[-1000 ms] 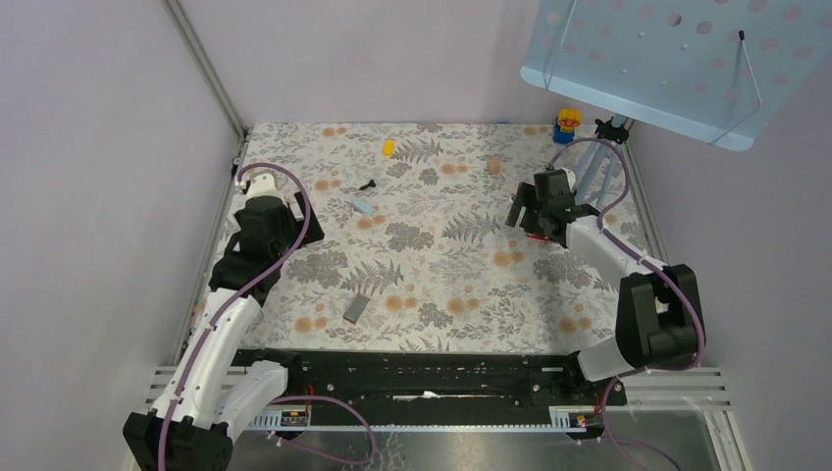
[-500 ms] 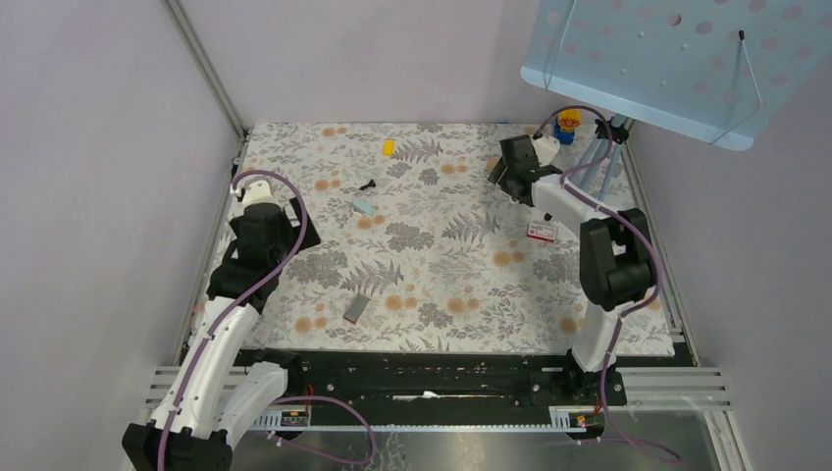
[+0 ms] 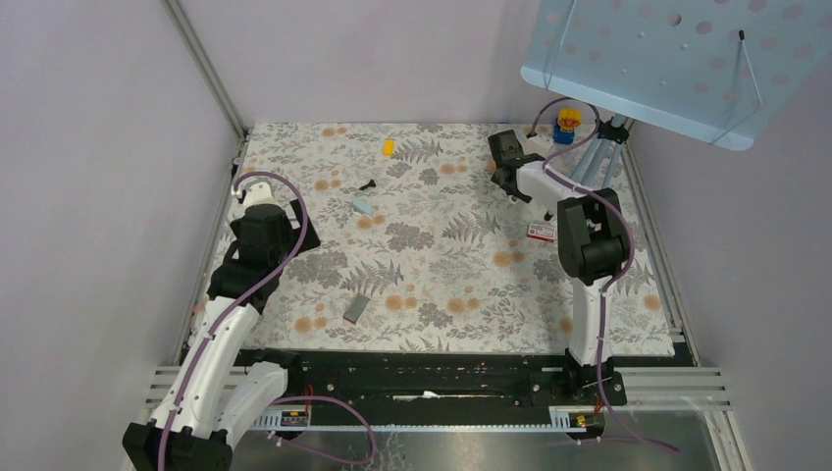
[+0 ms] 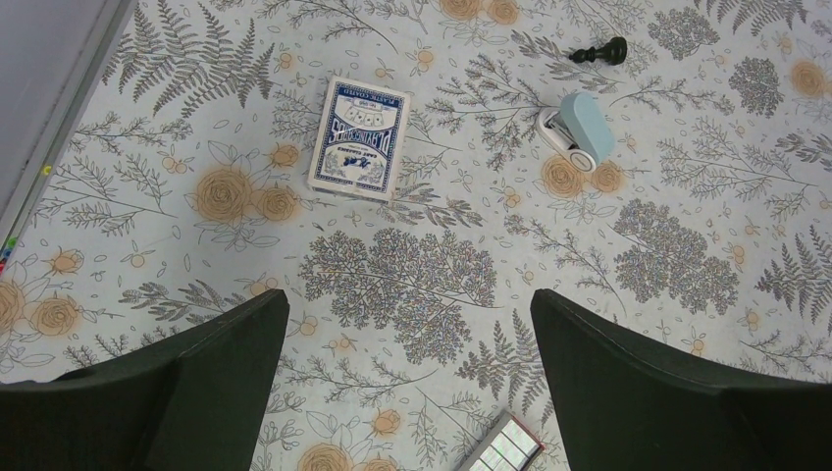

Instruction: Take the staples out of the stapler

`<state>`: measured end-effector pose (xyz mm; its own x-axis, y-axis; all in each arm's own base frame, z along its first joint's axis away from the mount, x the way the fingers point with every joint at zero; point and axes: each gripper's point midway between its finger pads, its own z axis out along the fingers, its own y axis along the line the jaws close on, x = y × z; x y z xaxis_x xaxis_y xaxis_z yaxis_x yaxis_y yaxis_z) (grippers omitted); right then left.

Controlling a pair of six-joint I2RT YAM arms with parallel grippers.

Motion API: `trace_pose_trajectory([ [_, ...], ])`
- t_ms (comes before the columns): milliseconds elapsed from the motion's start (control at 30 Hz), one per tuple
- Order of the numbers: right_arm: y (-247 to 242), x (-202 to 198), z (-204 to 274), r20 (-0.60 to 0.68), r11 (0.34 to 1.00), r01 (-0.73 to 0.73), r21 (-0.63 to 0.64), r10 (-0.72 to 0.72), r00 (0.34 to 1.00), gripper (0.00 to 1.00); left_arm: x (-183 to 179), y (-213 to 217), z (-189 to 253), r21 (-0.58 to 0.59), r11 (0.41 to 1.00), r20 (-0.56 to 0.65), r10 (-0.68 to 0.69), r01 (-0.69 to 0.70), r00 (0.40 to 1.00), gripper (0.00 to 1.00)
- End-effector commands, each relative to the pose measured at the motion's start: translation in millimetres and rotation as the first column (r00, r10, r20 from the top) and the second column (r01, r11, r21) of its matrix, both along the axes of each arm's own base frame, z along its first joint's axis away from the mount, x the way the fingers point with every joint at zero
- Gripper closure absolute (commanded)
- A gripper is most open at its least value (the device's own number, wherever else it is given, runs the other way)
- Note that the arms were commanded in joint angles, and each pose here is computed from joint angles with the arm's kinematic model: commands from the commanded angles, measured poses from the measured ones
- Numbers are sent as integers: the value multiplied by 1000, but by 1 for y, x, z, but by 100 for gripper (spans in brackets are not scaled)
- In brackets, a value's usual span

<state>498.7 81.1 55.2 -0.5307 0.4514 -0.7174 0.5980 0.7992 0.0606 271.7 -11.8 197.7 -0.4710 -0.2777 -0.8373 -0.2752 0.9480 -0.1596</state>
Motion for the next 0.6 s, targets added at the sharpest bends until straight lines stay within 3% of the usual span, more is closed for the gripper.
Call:
trace_pose_trajectory([
  [0,-6,5,1,-12,998,30,-55,-31,999,30,3,0,8,-7,1000,38,4,-4,999,1],
  [167,-8,5,-5,-31,997,33,-69,-35,999,36,3,-1,8,-8,1000,37,-1,2,999,1],
  [267,-8,8,-5,-37,997,28,-78,-31,999,46,3,-3,7,-11,1000,35,-7,8,999,1],
  [567,0,5,-4,-52,997,-45,-57,42,998,92,4,-4,8,-14,1000,40,-13,13,999,1],
])
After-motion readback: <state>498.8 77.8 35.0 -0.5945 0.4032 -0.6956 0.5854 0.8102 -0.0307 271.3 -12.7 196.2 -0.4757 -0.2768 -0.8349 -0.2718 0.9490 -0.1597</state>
